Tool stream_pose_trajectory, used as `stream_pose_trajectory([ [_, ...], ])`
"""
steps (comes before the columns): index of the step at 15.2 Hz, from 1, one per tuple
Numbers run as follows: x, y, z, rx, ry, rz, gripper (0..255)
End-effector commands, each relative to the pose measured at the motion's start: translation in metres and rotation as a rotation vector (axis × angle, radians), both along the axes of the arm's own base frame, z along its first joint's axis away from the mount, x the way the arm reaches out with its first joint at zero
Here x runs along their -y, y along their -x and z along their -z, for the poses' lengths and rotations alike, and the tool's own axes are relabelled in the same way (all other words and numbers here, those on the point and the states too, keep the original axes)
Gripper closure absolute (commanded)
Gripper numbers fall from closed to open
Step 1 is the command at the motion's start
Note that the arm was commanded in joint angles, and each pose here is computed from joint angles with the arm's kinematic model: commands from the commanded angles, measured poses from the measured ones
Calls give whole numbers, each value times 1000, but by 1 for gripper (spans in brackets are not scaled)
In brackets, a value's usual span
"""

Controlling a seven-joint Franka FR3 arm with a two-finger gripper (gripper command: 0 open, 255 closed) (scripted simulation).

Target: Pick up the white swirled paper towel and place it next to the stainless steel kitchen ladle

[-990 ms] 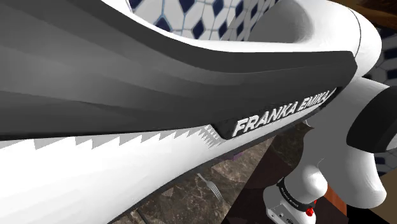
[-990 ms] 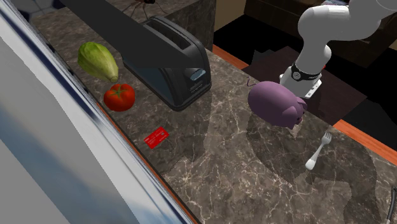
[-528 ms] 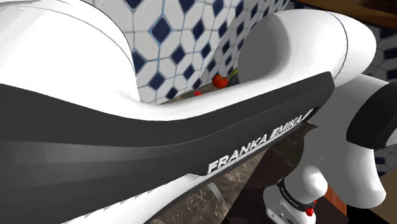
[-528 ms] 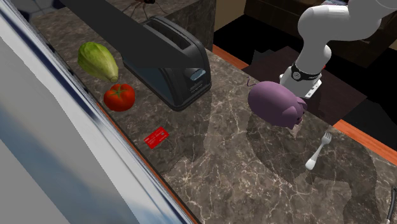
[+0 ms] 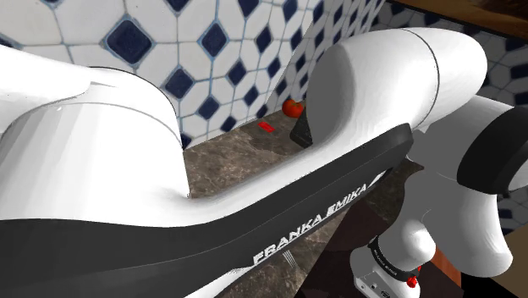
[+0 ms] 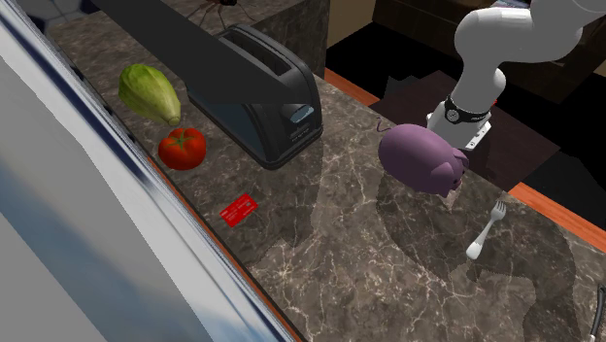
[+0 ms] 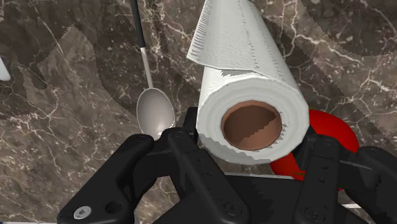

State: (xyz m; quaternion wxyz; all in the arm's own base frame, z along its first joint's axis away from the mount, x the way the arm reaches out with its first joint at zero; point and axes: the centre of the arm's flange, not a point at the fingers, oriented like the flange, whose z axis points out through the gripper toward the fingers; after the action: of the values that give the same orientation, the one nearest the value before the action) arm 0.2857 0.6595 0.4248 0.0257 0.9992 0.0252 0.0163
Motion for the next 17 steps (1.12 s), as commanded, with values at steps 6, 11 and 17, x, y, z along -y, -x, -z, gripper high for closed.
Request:
stream_pose_trajectory([
  [6,-1,0,8,0,-1,0,255],
  [11,-1,0,8,0,-1,0,0],
  [17,-2,1,-18,0,-1,0,0],
])
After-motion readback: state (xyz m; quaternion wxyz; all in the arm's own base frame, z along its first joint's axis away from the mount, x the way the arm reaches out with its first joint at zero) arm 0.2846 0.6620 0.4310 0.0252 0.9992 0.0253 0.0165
